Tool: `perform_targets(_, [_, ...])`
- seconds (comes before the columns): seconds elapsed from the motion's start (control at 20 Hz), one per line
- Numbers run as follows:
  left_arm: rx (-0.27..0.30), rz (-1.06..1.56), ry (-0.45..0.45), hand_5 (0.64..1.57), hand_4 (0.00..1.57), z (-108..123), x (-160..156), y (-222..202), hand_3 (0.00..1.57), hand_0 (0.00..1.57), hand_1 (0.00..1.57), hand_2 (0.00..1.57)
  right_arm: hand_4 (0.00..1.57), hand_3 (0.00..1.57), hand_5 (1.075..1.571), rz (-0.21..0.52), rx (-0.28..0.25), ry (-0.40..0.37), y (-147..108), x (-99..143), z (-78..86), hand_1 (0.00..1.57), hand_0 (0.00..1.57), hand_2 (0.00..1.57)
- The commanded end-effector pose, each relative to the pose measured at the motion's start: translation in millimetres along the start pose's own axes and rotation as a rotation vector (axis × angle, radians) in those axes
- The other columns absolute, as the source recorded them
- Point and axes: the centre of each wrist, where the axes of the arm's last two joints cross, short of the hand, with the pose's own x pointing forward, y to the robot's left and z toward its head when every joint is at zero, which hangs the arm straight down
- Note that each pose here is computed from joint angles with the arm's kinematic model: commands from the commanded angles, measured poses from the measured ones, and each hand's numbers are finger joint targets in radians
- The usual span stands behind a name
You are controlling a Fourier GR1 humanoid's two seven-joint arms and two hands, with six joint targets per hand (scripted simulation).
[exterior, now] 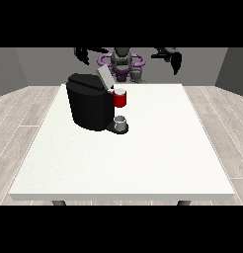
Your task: Insert the coffee pod into the coffee machine and close the lid
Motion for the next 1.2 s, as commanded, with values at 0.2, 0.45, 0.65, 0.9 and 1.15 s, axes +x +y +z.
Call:
perform_targets(0.2, [0.019, 0.018, -0.043, 1.571, 0.00, 12.6, 26.0, -4.3, 0.00, 0.00, 0.00, 0.00, 0.00, 0.00, 1.571, -0.034, -0.013, -0.006, -17.1, 5.7, -28.7, 0.00, 0.00, 0.00])
perform_targets(0.45, [0.058, -0.021, -0.030, 1.571, 0.00, 35.1, 18.2, 13.0, 0.00, 0.00, 0.00, 0.00, 0.00, 0.00, 1.571, -0.016, 0.032, 0.013, -2.8, -0.7, -30.6, 0.00, 0.00, 0.00])
perform_targets(0.65, [0.044, -0.033, -0.079, 1.571, 0.00, 29.6, 37.4, 16.1, 0.00, 0.00, 0.00, 0.00, 0.00, 0.00, 1.571, 0.014, 0.033, -0.007, 13.1, 16.5, -51.7, 0.00, 0.00, 0.00])
perform_targets(0.9, [0.073, -0.046, -0.126, 1.571, 0.00, 29.4, 50.5, 20.3, 0.00, 0.00, 0.00, 0.00, 0.00, 0.00, 1.571, 0.050, 0.039, -0.045, 9.5, 16.9, -61.3, 0.00, 0.00, 0.00])
perform_targets(1.15, [0.095, -0.024, -0.086, 1.571, 0.12, 26.7, 43.4, -13.9, 0.00, 0.00, 0.00, 0.00, 0.04, 0.00, 1.571, 0.046, 0.093, -0.041, 20.1, 5.6, -59.0, 0.00, 0.00, 0.00])
